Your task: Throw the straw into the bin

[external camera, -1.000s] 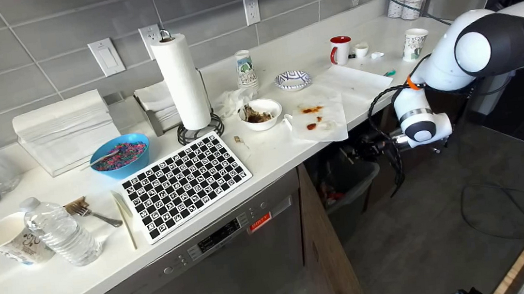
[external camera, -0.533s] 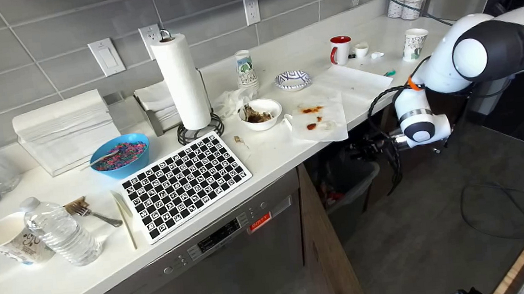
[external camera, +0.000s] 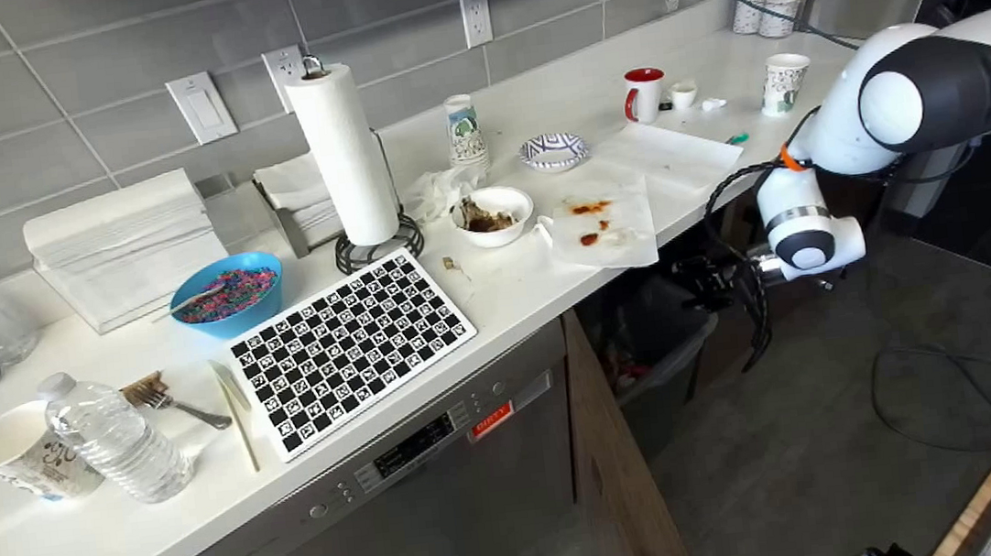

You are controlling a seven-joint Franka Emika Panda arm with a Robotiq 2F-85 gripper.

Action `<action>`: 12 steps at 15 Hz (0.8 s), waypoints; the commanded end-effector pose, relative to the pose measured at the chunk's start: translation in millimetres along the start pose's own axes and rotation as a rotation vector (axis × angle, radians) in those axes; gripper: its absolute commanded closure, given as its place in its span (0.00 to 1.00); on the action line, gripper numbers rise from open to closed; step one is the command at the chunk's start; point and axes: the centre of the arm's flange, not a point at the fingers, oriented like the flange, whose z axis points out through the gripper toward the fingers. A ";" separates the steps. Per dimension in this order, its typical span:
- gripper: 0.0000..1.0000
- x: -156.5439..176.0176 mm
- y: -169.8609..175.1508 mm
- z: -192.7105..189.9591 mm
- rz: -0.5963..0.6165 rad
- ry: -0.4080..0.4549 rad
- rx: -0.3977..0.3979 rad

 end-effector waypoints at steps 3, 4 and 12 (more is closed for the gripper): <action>0.00 -23.9 -1.8 -42.3 0.014 -0.154 0.040; 0.00 -29.6 -2.2 -48.9 0.009 -0.208 0.032; 0.00 -74.7 -13.3 -113.4 0.022 -0.505 -0.264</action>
